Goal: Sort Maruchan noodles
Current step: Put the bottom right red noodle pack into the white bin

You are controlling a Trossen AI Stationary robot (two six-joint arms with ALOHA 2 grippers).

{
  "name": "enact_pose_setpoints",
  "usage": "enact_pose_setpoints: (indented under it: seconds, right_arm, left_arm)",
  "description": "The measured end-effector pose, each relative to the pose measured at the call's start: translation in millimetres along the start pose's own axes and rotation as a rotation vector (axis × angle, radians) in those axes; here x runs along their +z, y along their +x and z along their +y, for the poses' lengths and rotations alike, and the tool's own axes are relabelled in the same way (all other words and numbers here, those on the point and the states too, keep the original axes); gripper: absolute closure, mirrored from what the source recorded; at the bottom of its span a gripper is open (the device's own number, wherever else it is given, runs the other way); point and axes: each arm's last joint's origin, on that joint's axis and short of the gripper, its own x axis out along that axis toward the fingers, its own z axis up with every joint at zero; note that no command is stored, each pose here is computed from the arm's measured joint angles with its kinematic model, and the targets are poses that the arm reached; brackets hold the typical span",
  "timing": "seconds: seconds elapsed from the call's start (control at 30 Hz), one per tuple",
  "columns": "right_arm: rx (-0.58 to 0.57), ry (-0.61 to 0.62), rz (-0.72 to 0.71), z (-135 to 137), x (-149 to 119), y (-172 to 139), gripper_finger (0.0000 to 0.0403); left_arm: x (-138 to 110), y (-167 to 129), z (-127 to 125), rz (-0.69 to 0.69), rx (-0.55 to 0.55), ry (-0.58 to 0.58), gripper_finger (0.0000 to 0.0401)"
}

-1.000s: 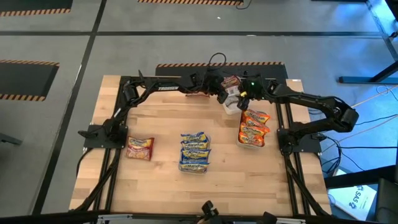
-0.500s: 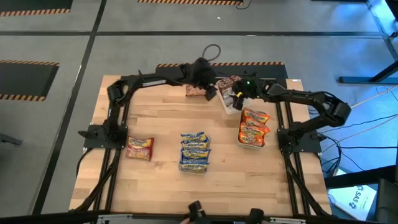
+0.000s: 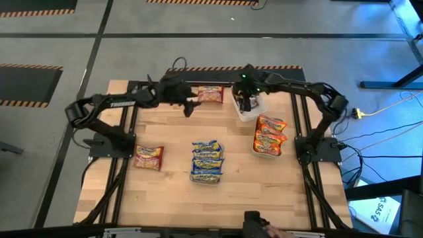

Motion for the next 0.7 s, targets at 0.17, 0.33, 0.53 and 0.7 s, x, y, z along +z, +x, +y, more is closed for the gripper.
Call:
enact_pose_setpoints:
  seconds: [0.17, 0.33, 0.53, 0.7]
  right_arm:
    - [0.043, -0.023, 0.105, -11, 11, 12, 0.0191]
    - [0.080, -0.059, 0.173, -12, 9, 21, 0.0191]
    - [0.086, -0.064, 0.225, -10, 5, 23, 0.0193]
    - [0.094, -0.062, 0.248, -9, 3, 22, 0.0248]
  left_arm:
    - [-22, -10, -9, -0.011, -0.027, -0.006, 0.0170]
    - [-30, -9, -16, 0.010, -0.047, 0.003, 0.0170]
    - [-28, -8, -23, -0.020, -0.064, 0.045, 0.0170]
    - [-25, -8, -25, -0.052, -0.071, 0.057, 0.0170]
